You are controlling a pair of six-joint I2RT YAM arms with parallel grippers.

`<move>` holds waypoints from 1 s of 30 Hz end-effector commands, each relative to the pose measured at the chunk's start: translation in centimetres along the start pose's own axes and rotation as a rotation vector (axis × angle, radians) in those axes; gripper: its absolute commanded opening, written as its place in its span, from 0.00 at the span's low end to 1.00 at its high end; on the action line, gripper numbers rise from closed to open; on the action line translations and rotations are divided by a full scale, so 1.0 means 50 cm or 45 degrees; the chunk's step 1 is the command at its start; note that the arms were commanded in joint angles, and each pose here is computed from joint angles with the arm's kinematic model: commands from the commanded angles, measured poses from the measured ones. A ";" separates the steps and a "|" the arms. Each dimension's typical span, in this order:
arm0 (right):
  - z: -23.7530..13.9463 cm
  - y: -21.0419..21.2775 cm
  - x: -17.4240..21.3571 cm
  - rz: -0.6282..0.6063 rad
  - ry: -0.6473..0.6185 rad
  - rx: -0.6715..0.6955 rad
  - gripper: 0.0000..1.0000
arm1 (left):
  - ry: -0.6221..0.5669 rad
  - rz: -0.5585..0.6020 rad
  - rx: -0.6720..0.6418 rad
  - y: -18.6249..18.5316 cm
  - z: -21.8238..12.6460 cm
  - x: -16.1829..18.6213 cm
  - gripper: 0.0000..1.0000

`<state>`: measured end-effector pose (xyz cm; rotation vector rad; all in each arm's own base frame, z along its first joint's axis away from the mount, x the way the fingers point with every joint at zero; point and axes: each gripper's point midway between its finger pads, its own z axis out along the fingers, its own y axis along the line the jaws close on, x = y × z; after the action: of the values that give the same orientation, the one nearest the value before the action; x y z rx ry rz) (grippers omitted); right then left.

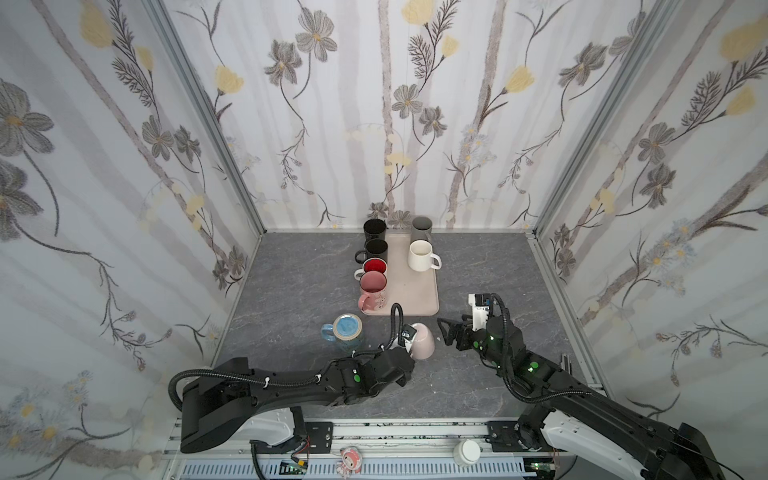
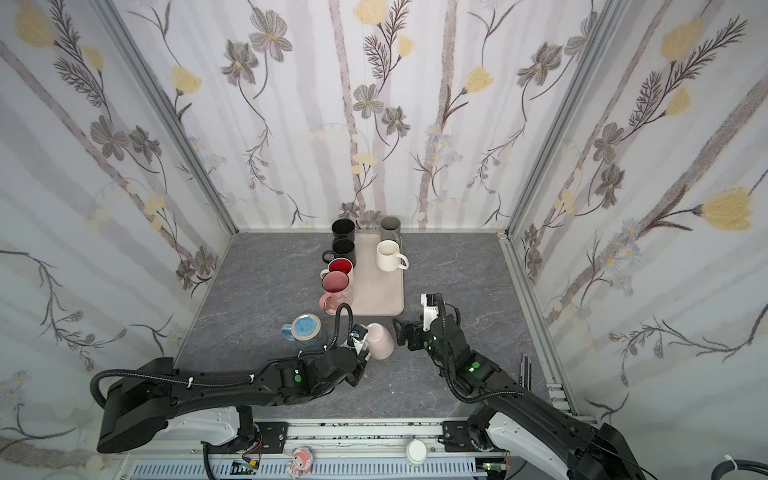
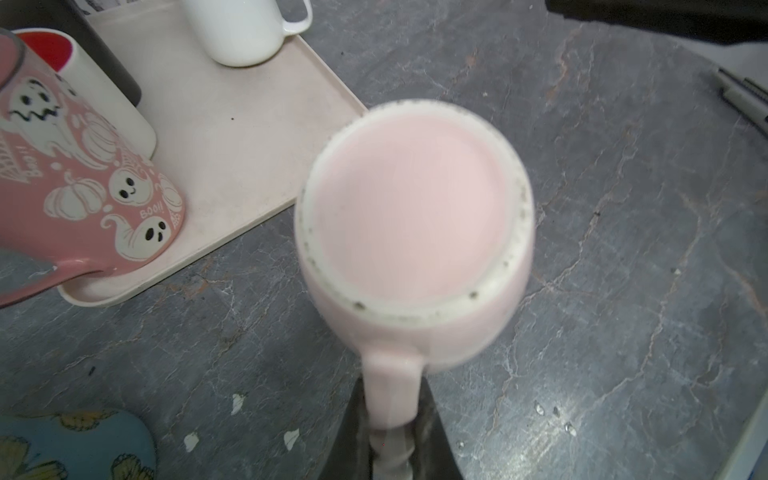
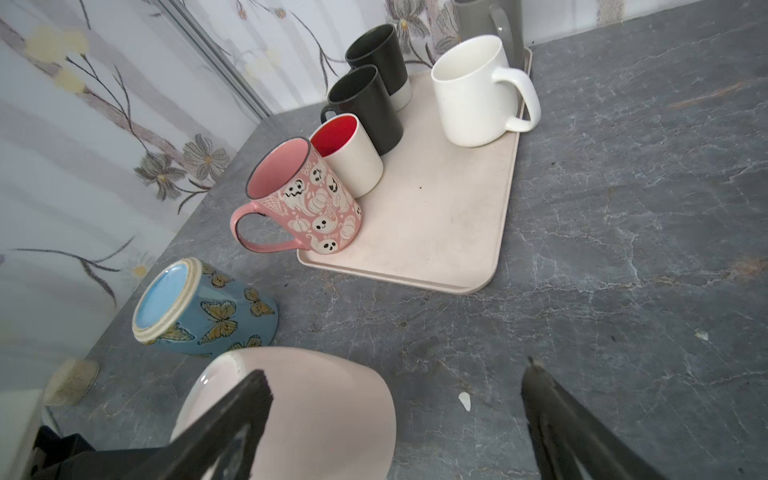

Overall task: Turn the mug right side up
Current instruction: 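Lift and turn the light pink mug with the left gripper toward the right gripper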

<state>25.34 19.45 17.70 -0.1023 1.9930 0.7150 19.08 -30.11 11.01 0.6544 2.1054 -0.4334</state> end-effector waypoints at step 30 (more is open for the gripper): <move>-0.065 0.341 -0.154 0.165 -0.223 -1.095 0.86 | -1.143 -0.577 0.609 0.068 -0.291 -0.443 0.00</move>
<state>22.14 29.56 29.01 -0.3541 1.5761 1.4527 24.13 -26.74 32.51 0.1541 1.4604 -1.1147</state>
